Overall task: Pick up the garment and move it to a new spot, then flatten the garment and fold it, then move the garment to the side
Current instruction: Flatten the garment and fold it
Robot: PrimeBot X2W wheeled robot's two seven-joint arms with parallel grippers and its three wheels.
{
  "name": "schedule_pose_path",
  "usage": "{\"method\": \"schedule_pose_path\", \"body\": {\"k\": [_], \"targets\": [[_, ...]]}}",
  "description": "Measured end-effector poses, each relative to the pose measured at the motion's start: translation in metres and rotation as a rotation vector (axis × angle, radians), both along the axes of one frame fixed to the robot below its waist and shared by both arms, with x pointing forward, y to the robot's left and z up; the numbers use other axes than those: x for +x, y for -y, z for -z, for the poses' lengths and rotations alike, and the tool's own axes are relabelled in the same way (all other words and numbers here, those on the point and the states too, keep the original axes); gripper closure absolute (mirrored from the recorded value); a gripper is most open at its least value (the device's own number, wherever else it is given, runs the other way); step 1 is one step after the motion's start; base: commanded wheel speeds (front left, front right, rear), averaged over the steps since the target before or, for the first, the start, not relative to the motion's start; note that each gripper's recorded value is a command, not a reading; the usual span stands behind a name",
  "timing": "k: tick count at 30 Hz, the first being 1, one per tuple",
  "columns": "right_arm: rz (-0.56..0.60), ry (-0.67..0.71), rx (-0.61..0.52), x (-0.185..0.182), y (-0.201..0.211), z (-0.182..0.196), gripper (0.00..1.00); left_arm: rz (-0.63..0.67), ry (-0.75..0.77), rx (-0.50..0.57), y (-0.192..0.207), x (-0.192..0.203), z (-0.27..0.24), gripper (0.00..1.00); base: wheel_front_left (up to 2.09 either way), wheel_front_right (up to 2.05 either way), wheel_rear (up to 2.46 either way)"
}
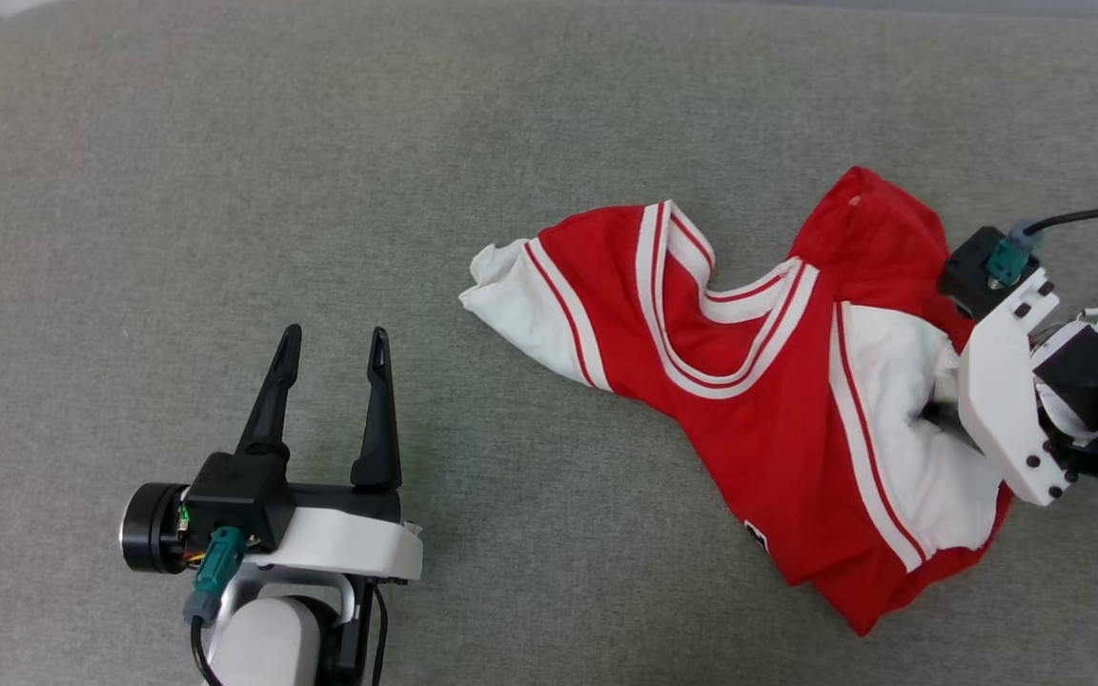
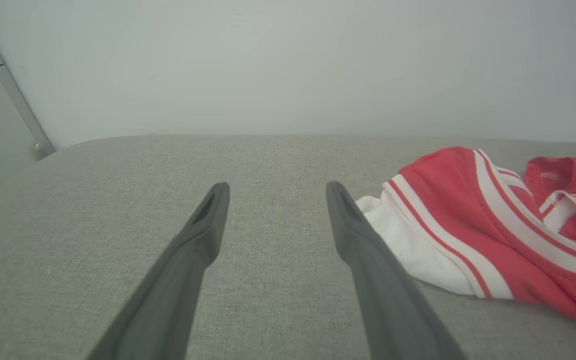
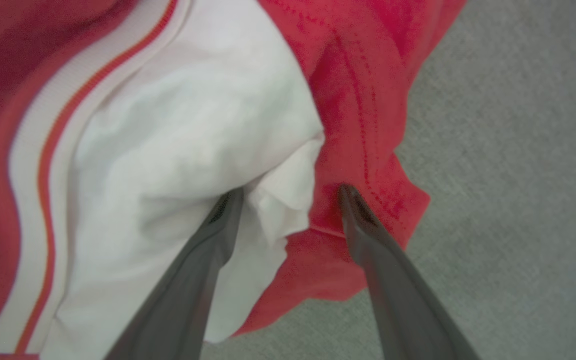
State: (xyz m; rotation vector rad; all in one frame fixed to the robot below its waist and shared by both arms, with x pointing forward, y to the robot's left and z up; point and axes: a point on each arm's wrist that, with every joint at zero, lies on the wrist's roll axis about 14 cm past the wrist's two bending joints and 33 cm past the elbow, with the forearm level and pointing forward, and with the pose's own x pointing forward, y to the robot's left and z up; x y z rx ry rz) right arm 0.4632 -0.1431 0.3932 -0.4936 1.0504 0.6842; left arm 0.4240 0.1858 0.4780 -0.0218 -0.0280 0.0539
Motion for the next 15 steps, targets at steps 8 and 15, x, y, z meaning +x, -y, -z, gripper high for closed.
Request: {"method": "schedule_pose_path", "body": {"k": [8, 15], "targets": [[-0.030, 0.024, 0.052, 0.000, -0.009, 0.002, 1.00, -0.018, -0.012, -0.003, -0.004, 0.001, 0.004, 0.00, 0.00, 0.00, 0.00], [0.038, 0.222, 0.215, 0.028, -0.004, -0.054, 1.00, -0.008, 0.009, -0.010, 0.000, 0.000, -0.004, 0.00, 0.00, 0.00, 0.00]]}}
